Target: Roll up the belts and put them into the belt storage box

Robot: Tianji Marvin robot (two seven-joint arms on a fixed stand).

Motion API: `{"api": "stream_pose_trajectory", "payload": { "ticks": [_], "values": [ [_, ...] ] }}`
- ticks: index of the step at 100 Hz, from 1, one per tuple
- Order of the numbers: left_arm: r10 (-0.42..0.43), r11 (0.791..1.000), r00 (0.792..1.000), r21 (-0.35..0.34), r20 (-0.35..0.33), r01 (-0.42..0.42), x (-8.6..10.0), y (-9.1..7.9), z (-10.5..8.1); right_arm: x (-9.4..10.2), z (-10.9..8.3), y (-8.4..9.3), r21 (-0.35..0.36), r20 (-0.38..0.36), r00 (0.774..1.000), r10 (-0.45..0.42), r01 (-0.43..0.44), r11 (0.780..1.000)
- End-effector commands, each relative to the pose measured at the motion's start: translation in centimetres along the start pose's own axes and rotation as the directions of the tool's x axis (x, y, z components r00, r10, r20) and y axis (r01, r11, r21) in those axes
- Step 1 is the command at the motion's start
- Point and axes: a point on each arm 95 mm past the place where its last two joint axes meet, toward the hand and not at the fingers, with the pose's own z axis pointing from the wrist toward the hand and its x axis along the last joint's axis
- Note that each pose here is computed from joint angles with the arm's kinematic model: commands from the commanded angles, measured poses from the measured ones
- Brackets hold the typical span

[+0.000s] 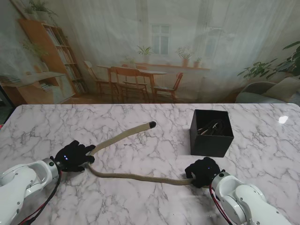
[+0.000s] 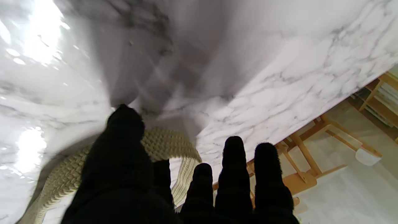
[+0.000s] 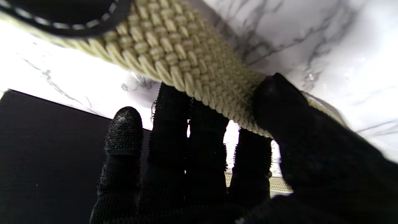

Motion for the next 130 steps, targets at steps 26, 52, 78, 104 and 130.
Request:
{"api": "stream_pose_trajectory", "payload": {
  "ticks": [26, 52, 78, 104, 130],
  "values": [
    [0.136, 0.989, 0.986, -0.064, 0.1, -0.13, -1.9, 1.5, -1.0, 0.0, 0.1, -0.2, 0.0, 0.006, 1.0, 0.004, -0.004, 1.0],
    [0.176, 0.983, 0.959, -0.096, 0.222, -0.158, -4.2, 2.9, -2.5, 0.4, 1.0, 0.2, -0.001, -0.013, 1.0, 0.01, -0.01, 1.0],
    [0.164, 0.981, 0.955, -0.143, 0.248, -0.132, -5.0, 4.0, -1.5, 1.0, 2.4, 0.5, -0.031, -0.018, 1.0, 0.02, -0.021, 0.999],
    [0.137, 0.983, 0.957, -0.151, 0.256, -0.101, -4.5, 4.3, -1.6, 1.1, 2.2, 0.2, -0.029, -0.021, 1.0, -0.011, 0.01, 1.0],
    [0.142, 0.989, 0.951, -0.077, 0.275, -0.125, -5.0, 2.4, -3.7, 0.8, 1.9, 0.4, -0.057, -0.019, 1.0, -0.014, 0.013, 0.998]
  ]
}}
